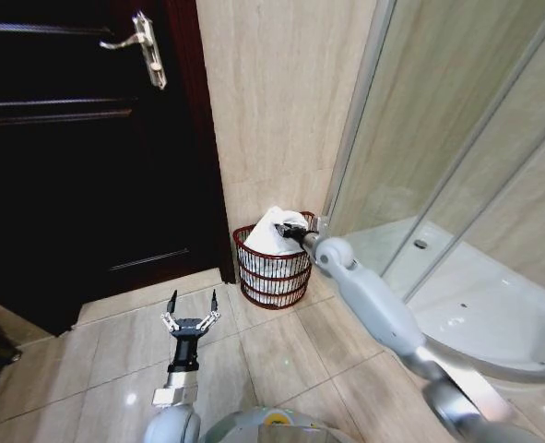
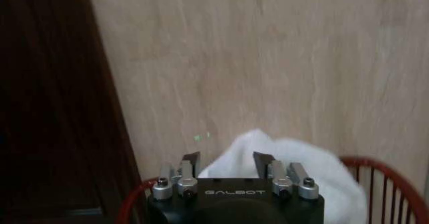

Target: Discard the used towel into the hamper.

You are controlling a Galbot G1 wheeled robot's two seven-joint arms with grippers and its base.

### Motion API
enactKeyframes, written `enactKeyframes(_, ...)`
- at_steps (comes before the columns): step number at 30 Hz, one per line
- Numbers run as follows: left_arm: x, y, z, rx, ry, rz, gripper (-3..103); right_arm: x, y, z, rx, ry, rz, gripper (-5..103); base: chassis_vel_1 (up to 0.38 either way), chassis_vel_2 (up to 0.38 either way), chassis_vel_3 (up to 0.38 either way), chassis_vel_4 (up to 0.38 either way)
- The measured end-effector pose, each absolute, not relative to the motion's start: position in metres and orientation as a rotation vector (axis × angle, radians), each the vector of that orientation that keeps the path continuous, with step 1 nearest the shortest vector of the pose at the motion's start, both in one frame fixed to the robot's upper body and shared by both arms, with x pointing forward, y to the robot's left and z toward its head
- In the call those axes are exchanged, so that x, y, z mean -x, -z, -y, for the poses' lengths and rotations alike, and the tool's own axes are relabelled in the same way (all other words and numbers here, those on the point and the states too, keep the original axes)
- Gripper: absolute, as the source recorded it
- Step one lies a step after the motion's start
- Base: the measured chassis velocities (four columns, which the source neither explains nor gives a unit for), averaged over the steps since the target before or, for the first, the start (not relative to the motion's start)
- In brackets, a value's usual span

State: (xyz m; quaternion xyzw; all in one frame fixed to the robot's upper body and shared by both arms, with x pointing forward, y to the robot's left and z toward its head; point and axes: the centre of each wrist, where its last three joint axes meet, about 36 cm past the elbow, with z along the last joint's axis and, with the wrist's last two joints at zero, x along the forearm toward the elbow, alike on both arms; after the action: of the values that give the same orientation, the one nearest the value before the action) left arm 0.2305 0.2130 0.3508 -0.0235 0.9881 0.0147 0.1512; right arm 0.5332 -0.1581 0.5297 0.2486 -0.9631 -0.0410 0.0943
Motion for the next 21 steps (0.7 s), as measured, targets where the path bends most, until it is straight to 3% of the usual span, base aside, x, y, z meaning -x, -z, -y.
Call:
enactKeyframes(2, -0.231, -0.352, -0.212, 0.063, -0.040, -2.848, 100, -0.522, -0.531, 0.164, -0.747, 0.097, 2.908, 66, 0.000, 0.000, 0.000, 0.000)
enactKeyframes(4, -0.231, -0.353, -0.212, 0.061, -0.044, -2.852, 100, -0.517, -0.530, 0.167, -0.752, 0.083, 2.944, 66, 0.000, 0.000, 0.000, 0.000)
enactKeyframes(8, -0.233, -0.358, -0.211, 0.069, -0.046, -2.872, 100, -0.498, -0.530, 0.181, -0.720, 0.065, 3.068, 88, 0.000, 0.000, 0.000, 0.000)
enactKeyframes(11, -0.235, -0.359, -0.211, 0.079, -0.046, -2.880, 100, -0.485, -0.529, 0.192, -0.668, 0.082, 3.101, 97, 0.000, 0.000, 0.000, 0.000)
enactKeyframes(21, -0.241, -0.356, -0.207, 0.088, -0.042, -2.896, 100, -0.444, -0.487, 0.216, -0.480, 0.022, 3.195, 100, 0.000, 0.000, 0.000, 0.000)
